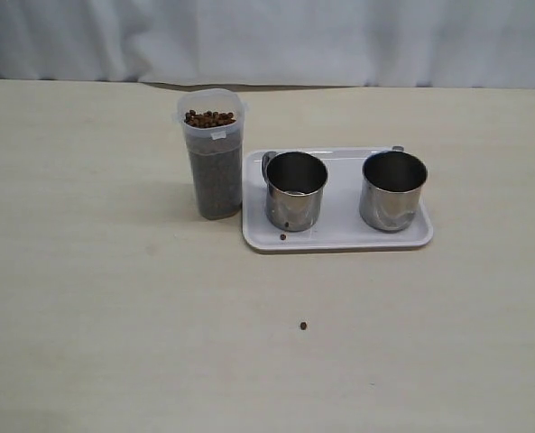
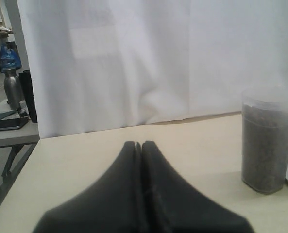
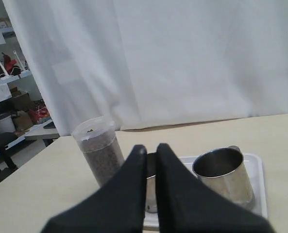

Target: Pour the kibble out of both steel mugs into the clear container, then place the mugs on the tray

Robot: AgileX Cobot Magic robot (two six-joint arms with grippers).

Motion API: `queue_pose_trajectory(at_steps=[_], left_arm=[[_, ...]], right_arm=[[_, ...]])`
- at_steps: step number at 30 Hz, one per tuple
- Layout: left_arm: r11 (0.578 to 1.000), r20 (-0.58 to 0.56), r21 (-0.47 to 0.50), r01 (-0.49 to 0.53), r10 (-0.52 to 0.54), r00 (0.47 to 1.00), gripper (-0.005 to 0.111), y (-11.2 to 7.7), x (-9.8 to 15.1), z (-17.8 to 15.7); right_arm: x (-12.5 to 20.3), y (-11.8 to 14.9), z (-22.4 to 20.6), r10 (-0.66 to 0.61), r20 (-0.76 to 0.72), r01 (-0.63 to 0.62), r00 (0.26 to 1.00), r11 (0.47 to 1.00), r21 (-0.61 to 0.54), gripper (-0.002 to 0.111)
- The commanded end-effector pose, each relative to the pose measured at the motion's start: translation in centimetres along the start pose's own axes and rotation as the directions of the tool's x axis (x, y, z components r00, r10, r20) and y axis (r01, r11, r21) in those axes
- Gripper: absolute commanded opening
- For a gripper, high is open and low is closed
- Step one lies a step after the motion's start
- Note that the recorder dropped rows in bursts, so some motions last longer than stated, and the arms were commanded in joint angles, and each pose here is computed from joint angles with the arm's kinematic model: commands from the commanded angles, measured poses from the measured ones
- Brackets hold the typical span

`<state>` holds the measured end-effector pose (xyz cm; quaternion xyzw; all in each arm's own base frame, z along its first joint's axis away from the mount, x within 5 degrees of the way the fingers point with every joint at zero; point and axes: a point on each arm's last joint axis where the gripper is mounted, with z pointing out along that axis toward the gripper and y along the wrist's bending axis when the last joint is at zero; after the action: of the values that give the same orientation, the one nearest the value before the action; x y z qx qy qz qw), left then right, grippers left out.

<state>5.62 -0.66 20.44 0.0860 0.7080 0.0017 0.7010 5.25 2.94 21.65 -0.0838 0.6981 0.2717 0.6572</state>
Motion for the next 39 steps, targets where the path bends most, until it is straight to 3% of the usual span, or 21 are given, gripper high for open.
queue_pose_trajectory(at_steps=[1, 6, 11, 20, 25, 32, 39], left_arm=[[1.000, 0.010, 0.007, 0.001, -0.001, 1.000, 0.000, 0.0, 0.0, 0.0], [1.000, 0.020, 0.006, 0.001, -0.001, 1.000, 0.000, 0.0, -0.1, 0.0], [1.000, 0.020, 0.006, 0.001, -0.001, 1.000, 0.000, 0.0, -0.1, 0.0], [1.000, 0.020, 0.006, 0.001, -0.001, 1.000, 0.000, 0.0, -0.1, 0.0], [1.000, 0.020, 0.006, 0.001, -0.001, 1.000, 0.000, 0.0, -0.1, 0.0], [1.000, 0.020, 0.006, 0.001, -0.001, 1.000, 0.000, 0.0, -0.1, 0.0], [1.000, 0.010, 0.007, 0.001, -0.001, 1.000, 0.000, 0.0, 0.0, 0.0]], right_arm=[[0.0, -0.3, -0.2, 0.006, 0.028, -0.007, 1.000, 0.999, 0.040, 0.005], [-0.5, -1.3, -0.7, -0.015, 0.117, -0.011, 0.993, 0.975, 0.222, 0.005], [-0.7, -1.8, -0.9, -0.029, 0.142, -0.018, 0.989, 0.949, 0.316, 0.005], [0.0, -2.1, -0.8, -0.041, 0.136, -0.006, 0.990, 0.945, 0.327, 0.005], [1.6, -2.7, -0.9, -0.050, -0.059, 0.070, 0.997, 0.917, 0.393, 0.005], [1.5, -2.8, -0.9, -0.102, -0.071, 0.122, 0.992, 0.909, 0.398, 0.005], [1.6, -2.7, -0.9, -0.078, -0.066, 0.098, 0.995, 0.913, 0.396, 0.005]])
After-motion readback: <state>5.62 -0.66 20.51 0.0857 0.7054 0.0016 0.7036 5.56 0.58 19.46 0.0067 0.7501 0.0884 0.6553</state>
